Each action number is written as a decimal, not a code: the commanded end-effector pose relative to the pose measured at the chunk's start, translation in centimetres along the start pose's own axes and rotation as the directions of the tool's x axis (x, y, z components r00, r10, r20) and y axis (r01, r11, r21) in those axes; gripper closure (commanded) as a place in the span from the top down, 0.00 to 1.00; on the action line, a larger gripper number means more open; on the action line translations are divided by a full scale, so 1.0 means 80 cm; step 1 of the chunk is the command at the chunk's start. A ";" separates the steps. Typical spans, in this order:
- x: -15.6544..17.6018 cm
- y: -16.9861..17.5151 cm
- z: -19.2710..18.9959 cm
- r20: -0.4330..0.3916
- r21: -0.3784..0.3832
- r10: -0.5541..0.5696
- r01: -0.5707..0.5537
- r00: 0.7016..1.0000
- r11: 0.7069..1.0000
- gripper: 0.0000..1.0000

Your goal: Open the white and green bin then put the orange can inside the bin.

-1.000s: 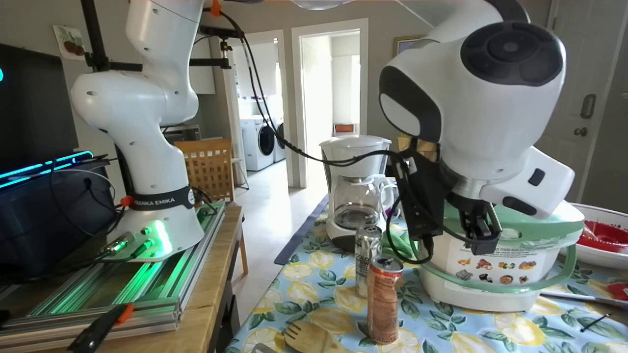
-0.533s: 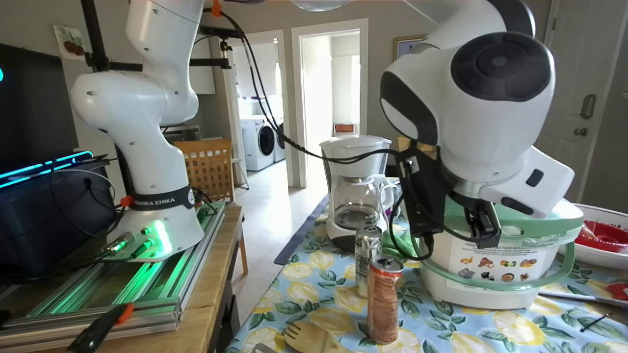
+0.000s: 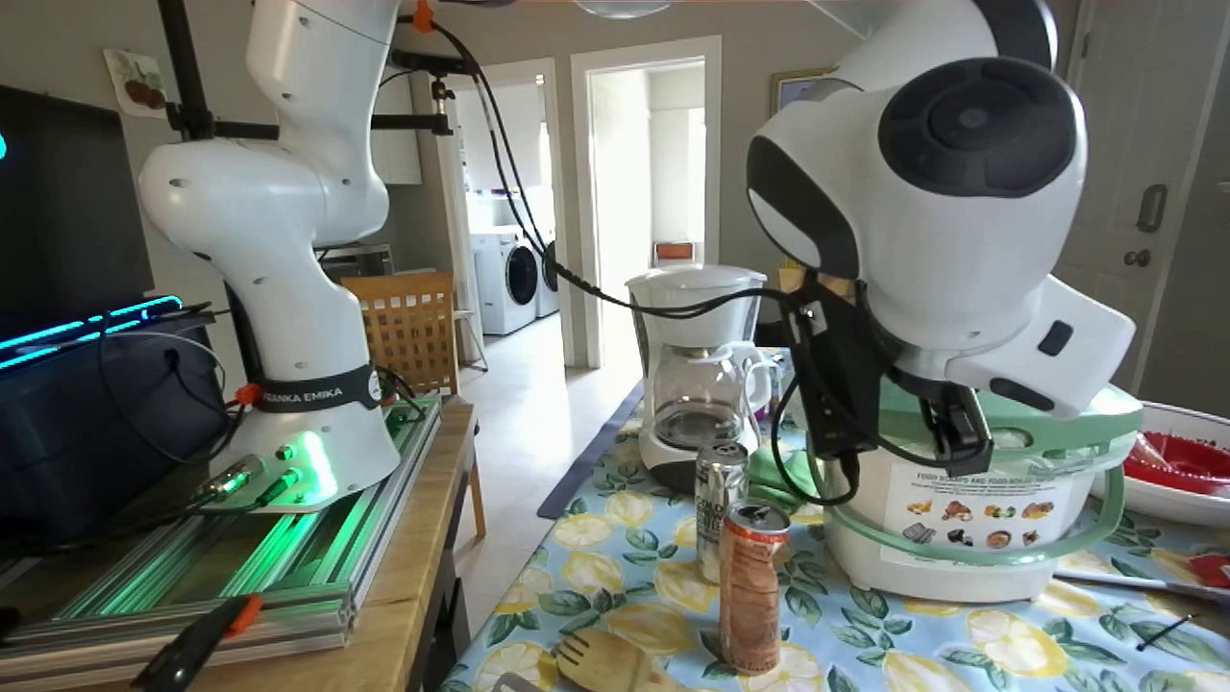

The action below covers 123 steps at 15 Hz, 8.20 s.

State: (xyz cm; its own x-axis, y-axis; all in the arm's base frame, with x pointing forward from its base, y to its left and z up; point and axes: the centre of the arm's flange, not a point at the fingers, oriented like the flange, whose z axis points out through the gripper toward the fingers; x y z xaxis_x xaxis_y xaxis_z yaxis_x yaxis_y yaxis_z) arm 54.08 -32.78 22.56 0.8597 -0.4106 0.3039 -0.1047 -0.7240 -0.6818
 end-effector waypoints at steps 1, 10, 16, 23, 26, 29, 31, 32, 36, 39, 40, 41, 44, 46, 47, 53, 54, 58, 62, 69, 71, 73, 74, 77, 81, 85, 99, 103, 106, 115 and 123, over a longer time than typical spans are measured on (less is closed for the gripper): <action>0.009 -0.027 -0.017 -0.031 0.040 -0.043 0.045 0.999 0.998 1.00; 0.027 -0.093 -0.046 -0.033 0.029 -0.186 0.187 0.982 0.982 1.00; 0.042 -0.158 -0.045 0.022 0.003 -0.302 0.302 0.953 0.953 1.00; 0.056 -0.226 -0.028 0.100 -0.044 -0.434 0.440 0.895 0.897 1.00; 0.062 -0.251 -0.015 0.114 -0.064 -0.482 0.491 0.869 0.869 1.00; 0.065 -0.272 0.001 0.125 -0.076 -0.508 0.519 0.852 0.852 1.00; 0.064 -0.282 0.008 0.128 -0.080 -0.506 0.518 0.853 0.852 1.00; 0.064 -0.285 0.010 0.123 -0.080 -0.506 0.516 0.854 0.853 1.00; 0.066 -0.298 0.002 0.101 -0.077 -0.517 0.525 0.850 0.848 1.00; 0.068 -0.308 -0.014 0.078 -0.076 -0.529 0.535 0.845 0.842 1.00; 0.069 -0.312 -0.019 0.073 -0.076 -0.533 0.538 0.843 0.840 1.00; 0.070 -0.315 -0.022 0.069 -0.078 -0.535 0.539 0.842 0.839 1.00; 0.070 -0.324 -0.027 0.065 -0.073 -0.542 0.545 0.838 0.835 1.00; 0.070 -0.328 -0.027 0.063 -0.072 -0.545 0.548 0.836 0.833 1.00; 0.070 -0.331 -0.028 0.062 -0.071 -0.547 0.550 0.835 0.832 1.00; 0.069 -0.347 -0.029 0.052 -0.059 -0.560 0.562 0.827 0.825 1.00; 0.069 -0.351 -0.029 0.050 -0.057 -0.563 0.565 0.825 0.823 1.00; 0.068 -0.360 -0.027 0.049 -0.053 -0.571 0.573 0.819 0.818 1.00; 0.063 -0.363 -0.040 0.043 -0.075 -0.577 0.578 0.816 0.812 1.00; 0.043 -0.358 -0.094 0.056 -0.200 -0.561 0.559 0.826 0.804 1.00; 0.033 -0.354 -0.115 0.070 -0.273 -0.549 0.546 0.833 0.792 1.00; 0.026 -0.350 -0.133 0.072 -0.323 -0.543 0.535 0.837 0.781 1.00; 0.023 -0.348 -0.140 0.072 -0.345 -0.535 0.524 0.842 0.779 1.00; 0.002 -0.345 -0.163 0.108 -0.427 -0.490 0.486 0.865 0.763 1.00; -0.040 -0.311 -0.185 0.224 -0.504 -0.403 0.459 0.887 0.731 1.00; -0.083 -0.256 -0.199 0.274 -0.499 -0.298 0.400 0.914 0.769 1.00; -0.157 -0.080 -0.158 0.270 -0.514 -0.202 0.318 0.942 0.797 1.00; -0.153 -0.055 -0.125 0.301 -0.449 -0.231 0.351 0.925 0.821 1.00; -0.152 -0.044 -0.099 0.356 -0.419 -0.271 0.412 0.894 0.810 1.00; -0.145 -0.007 -0.049 0.483 -0.425 -0.322 0.540 0.814 0.726 1.00; -0.148 0.011 -0.033 0.528 -0.431 -0.332 0.583 0.782 0.689 0.66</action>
State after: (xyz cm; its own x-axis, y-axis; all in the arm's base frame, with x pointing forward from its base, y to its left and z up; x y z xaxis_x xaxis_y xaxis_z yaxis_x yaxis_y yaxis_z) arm 41.86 -29.41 20.89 0.9745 0.1898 0.1200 0.1945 -0.9805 -0.0289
